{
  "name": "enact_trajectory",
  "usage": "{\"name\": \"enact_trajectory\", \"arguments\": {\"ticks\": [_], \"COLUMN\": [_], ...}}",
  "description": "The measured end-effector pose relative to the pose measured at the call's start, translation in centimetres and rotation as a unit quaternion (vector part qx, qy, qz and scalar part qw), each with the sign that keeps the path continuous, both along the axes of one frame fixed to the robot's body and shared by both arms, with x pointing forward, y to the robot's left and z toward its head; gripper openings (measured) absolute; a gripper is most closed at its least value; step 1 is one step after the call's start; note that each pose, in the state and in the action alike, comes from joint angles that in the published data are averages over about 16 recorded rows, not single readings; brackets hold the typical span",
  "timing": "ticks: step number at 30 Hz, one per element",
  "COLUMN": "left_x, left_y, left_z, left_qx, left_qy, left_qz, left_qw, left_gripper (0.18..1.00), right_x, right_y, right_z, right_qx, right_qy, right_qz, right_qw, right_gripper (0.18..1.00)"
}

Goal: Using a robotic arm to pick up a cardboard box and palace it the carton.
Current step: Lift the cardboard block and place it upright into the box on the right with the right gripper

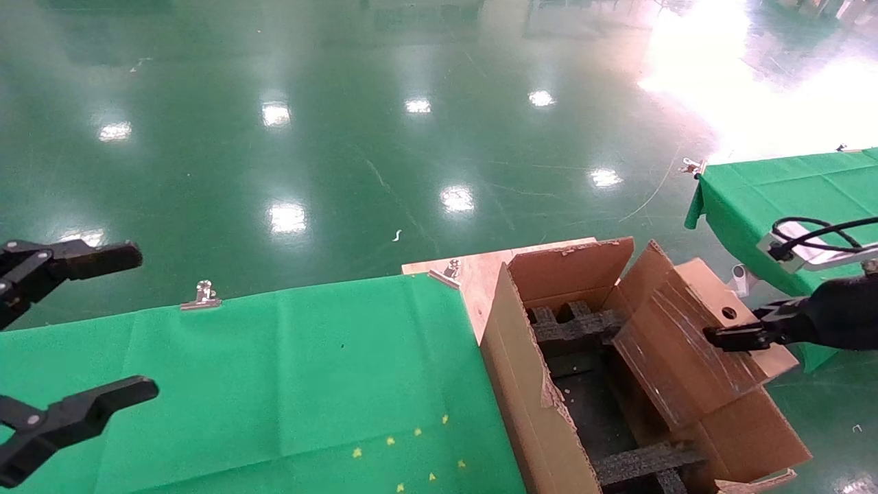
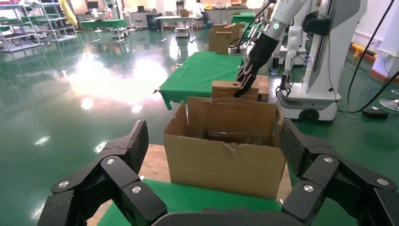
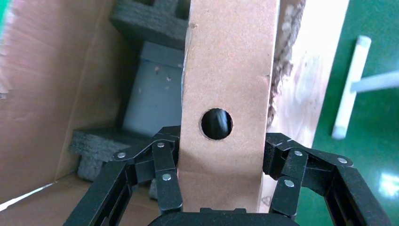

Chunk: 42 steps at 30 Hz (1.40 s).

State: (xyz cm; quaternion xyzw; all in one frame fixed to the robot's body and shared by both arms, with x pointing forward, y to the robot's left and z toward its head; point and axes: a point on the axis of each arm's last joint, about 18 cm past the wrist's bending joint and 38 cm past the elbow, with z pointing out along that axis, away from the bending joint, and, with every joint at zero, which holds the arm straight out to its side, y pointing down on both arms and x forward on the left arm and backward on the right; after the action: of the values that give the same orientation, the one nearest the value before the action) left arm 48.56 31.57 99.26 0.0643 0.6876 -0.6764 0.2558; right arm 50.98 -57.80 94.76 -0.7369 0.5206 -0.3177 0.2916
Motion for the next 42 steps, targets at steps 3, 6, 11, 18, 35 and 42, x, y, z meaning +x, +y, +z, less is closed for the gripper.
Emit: {"name": "enact_trajectory", "arguments": {"ticks": [3,6,11,18,35,42], "left_x": [0.0,0.0,0.0,0.0,0.0,0.0], "left_y": [0.0,0.0,0.0,0.0,0.0,0.0], "left_z": [0.0,0.0,0.0,0.0,0.0,0.0], "left_qx": [0.000,0.000,0.000,0.000,0.000,0.000], "left_qy": [0.000,0.000,0.000,0.000,0.000,0.000], "left_qz": [0.000,0.000,0.000,0.000,0.000,0.000], "left_qw": [1.0000,1.0000,1.0000,1.0000,1.0000,1.0000], "left_gripper": [1.001,1.001,1.001,1.001,1.001,1.001], "right_x": [0.1,0.3,0.9,2.0,5.3,6.8], "right_y": [0.0,0.1,0.4,0.9,2.0,2.5], "right_z": [-0.5,-1.0,-1.8,-3.2,-7.1,-8.6], "right_qx": [0.008,0.013,0.019,0.030,0.046,0.045], "right_qy": [0.006,0.009,0.012,0.013,0.017,0.025], "right_qz": [-0.017,-0.032,-0.051,-0.072,-0.104,-0.109], "right_qw": [1.000,0.999,0.998,0.997,0.993,0.993], "right_gripper": [0.313,0.313,0.312,0.312,0.310,0.310]}}
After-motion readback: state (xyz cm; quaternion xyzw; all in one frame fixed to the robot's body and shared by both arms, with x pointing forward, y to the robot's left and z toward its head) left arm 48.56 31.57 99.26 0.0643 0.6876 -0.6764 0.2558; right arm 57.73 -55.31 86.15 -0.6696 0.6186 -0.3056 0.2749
